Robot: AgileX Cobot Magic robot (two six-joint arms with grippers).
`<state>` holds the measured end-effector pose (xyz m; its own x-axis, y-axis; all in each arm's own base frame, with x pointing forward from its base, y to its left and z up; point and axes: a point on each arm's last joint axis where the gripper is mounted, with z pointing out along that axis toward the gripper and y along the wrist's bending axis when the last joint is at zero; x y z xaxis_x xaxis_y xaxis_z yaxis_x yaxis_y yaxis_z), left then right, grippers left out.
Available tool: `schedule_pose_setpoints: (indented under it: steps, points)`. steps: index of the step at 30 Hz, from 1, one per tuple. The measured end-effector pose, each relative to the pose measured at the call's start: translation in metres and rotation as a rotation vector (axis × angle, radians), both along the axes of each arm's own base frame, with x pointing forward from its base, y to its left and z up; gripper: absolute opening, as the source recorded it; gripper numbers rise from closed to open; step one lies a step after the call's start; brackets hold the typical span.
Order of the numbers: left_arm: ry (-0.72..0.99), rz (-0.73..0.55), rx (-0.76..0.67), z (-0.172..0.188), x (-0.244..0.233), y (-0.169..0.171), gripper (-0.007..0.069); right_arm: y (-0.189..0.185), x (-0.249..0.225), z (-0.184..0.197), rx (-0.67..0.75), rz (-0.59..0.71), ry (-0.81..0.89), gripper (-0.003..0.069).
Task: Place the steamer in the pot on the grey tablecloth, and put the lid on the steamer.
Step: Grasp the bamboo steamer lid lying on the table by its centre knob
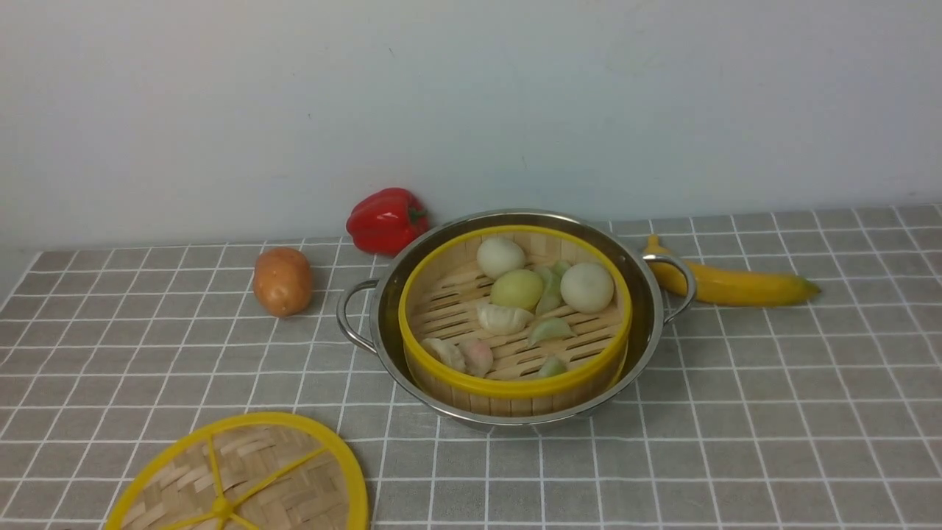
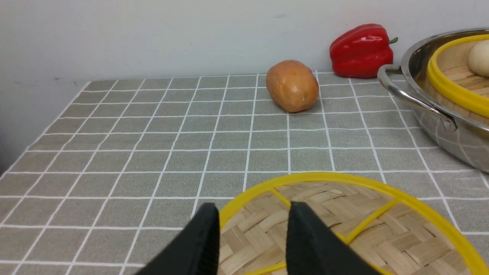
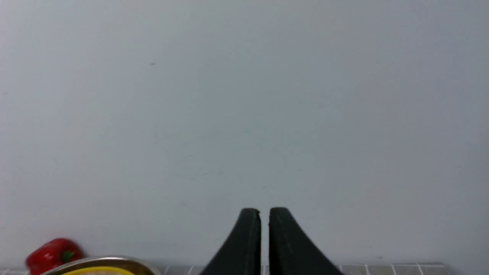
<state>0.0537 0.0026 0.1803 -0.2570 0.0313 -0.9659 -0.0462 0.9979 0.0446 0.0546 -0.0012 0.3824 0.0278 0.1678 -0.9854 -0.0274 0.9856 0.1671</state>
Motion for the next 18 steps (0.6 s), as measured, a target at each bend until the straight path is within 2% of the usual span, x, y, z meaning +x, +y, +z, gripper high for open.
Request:
schedule_pose_setpoints:
  steps: [1, 4, 5, 7, 8, 11, 18]
  points:
    - [0.0, 0.0, 0.0, 0.0, 0.0, 0.0, 0.0243, -0.001, -0.001, -0.008, 0.006, -0.017, -0.01, 0.006]
    - [0.0, 0.0, 0.0, 0.0, 0.0, 0.0, 0.0243, -0.003, -0.008, -0.079, 0.064, -0.071, -0.061, 0.008]
    - [0.0, 0.0, 0.0, 0.0, 0.0, 0.0, 0.0243, -0.003, -0.008, -0.079, 0.067, -0.072, -0.075, 0.008]
    - [0.0, 0.0, 0.0, 0.0, 0.0, 0.0, 0.0243, -0.003, -0.005, -0.127, 0.095, -0.075, -0.032, 0.0096]
    - [0.0, 0.0, 0.0, 0.0, 0.0, 0.0, 0.0243, -0.003, -0.005, -0.13, 0.102, -0.074, -0.031, 0.0097]
    - [0.0, 0.0, 0.0, 0.0, 0.0, 0.0, 0.0243, -0.003, 0.001, -0.175, 0.152, -0.076, 0.078, 0.0113]
    - [0.0, 0.0, 0.0, 0.0, 0.0, 0.0, 0.0243, -0.004, 0.001, -0.193, 0.143, -0.096, 0.186, 0.0153]
